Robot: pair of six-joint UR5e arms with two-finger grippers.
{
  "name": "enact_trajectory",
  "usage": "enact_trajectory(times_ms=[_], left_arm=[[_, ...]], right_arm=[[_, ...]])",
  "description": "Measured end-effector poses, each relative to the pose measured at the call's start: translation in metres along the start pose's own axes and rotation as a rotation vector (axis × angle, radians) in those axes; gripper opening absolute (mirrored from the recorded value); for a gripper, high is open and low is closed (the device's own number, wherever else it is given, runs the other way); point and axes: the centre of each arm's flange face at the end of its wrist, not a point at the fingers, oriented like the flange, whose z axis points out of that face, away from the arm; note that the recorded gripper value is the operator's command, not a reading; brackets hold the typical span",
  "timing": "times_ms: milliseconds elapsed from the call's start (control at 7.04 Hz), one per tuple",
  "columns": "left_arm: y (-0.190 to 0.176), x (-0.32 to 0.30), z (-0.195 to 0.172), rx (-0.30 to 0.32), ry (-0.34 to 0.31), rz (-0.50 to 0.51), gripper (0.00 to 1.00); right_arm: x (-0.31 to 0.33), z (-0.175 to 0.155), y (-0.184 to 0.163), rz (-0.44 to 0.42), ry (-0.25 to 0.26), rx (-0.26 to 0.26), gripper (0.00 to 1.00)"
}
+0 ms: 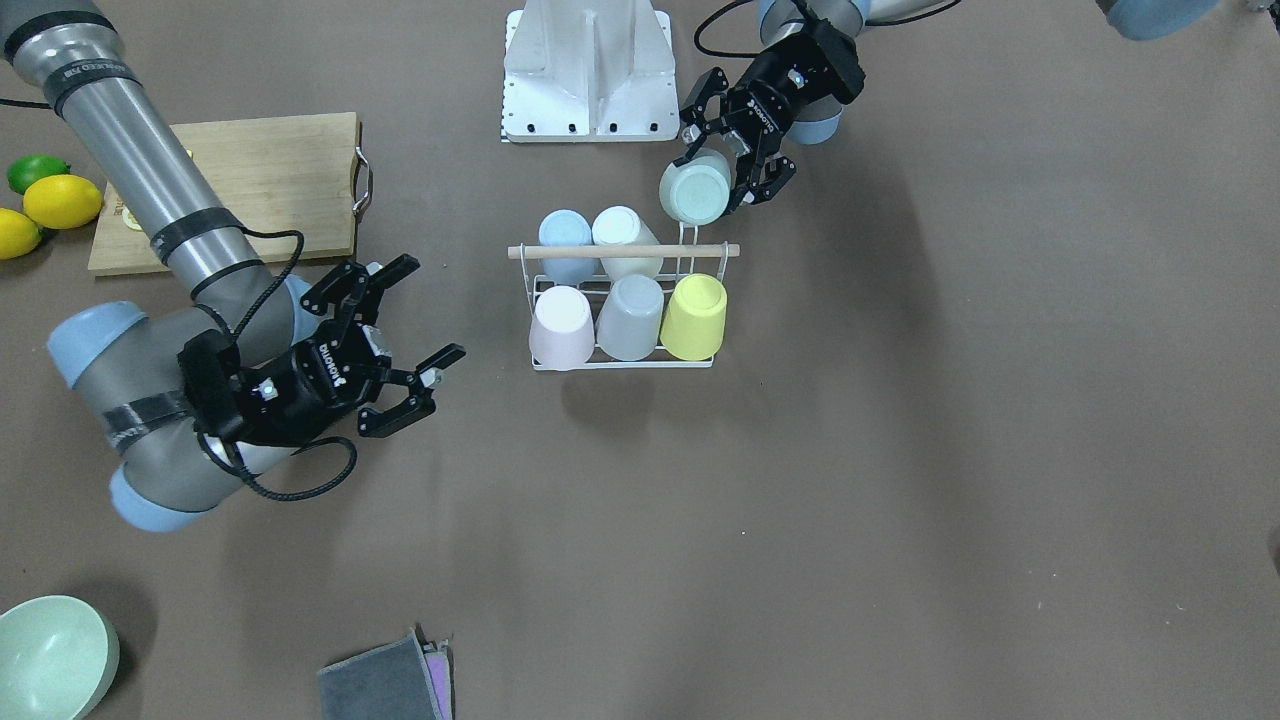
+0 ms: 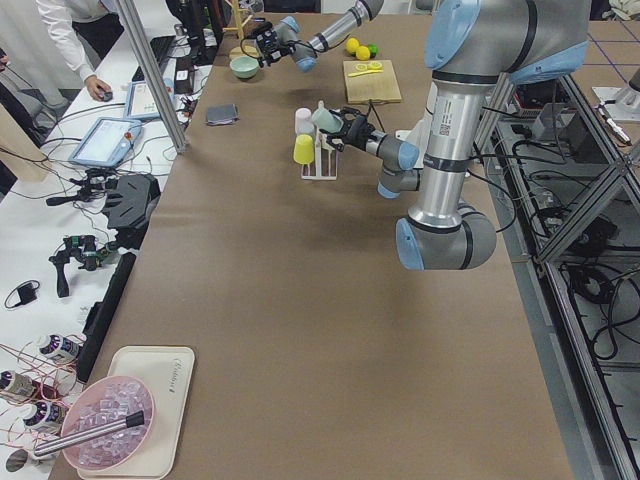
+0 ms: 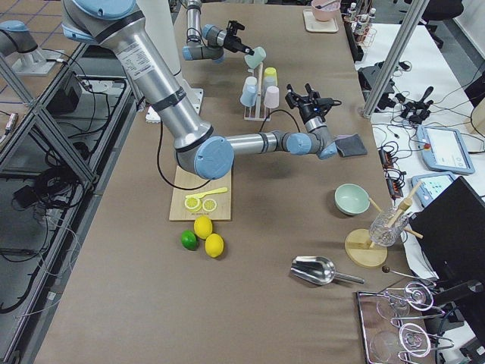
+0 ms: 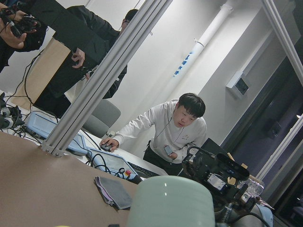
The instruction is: Place cup on cup holder
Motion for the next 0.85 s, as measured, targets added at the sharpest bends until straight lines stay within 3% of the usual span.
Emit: enact_trajectory(times_ms=[568, 710, 852], left_arm=[[0.015, -0.008, 0.000, 0.003, -0.033, 0.015, 0.14], [0.016, -0.009, 0.000, 0.005, -0.039, 0.017, 0.18], [0.017, -0.010, -0.001, 0.007, -0.041, 0.017, 0.35]], right_arm=[[-0.088, -0.100, -0.007, 0.402, 0.147, -0.132, 0.97], [-0.115, -0.118, -0.013, 0.504, 0.187, -0.166, 0.97], [-0.141, -0.128, -0.019, 0.594, 0.234, -0.200, 0.97]])
